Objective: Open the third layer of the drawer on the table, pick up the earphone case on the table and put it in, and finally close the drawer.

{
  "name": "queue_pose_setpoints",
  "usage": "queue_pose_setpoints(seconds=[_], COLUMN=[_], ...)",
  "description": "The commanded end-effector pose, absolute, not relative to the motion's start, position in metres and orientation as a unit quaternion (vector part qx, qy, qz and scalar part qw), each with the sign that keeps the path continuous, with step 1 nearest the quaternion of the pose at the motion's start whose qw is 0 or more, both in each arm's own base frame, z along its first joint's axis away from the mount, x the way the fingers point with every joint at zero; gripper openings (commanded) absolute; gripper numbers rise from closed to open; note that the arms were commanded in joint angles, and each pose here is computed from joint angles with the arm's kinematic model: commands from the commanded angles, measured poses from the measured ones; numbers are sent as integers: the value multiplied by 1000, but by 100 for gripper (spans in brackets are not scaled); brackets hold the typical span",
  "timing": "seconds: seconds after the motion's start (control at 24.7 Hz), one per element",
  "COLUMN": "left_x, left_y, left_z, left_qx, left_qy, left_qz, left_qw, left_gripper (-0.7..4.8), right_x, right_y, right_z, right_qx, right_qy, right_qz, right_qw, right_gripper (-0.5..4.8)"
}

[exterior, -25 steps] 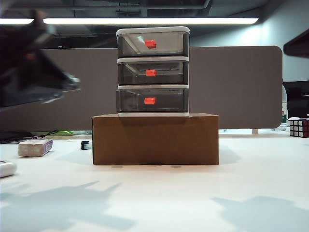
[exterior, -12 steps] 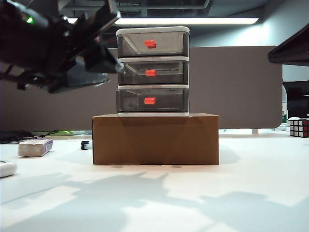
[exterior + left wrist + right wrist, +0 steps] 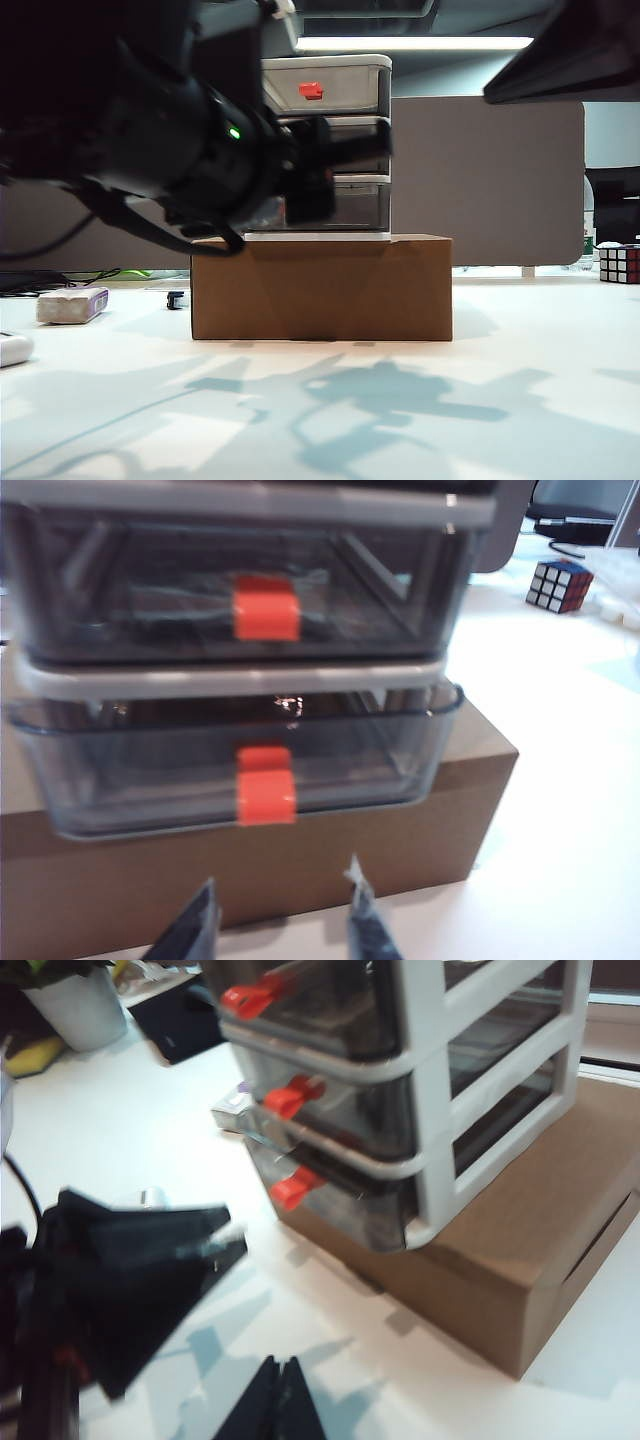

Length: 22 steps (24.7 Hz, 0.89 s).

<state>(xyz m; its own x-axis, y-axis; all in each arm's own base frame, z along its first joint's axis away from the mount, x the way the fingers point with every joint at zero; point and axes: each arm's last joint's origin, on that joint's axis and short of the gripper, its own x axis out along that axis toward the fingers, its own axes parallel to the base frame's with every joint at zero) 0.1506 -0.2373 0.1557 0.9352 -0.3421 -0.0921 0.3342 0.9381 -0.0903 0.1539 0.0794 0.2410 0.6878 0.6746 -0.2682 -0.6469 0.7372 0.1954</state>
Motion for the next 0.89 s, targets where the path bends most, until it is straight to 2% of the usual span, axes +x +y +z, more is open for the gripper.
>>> queue_pose_setpoints(seconds=[0.04,0.16,0.4,0.89], left_x=[158,166,175,186], left_y=[-247,-252,-257,-257], left_z=[154,150,152,153], left_qx=[-38,-34,-46,-43], left_qy=[48,44,29,26], left_qz=[-164,-111,-103,-121], left_qw=[985,992,993,991], left_gripper=[187,187,184,183], right_x=[170,187,202,206], right_y=[87,96,104,105], right_z=[247,245,234,241], right_qx=[16,18,12,7], right_qy=[159,153,152,108], right_qz=[370,393,406,409], right_qw=[915,906,901,906], right_gripper=[-6,-6,-6,-6])
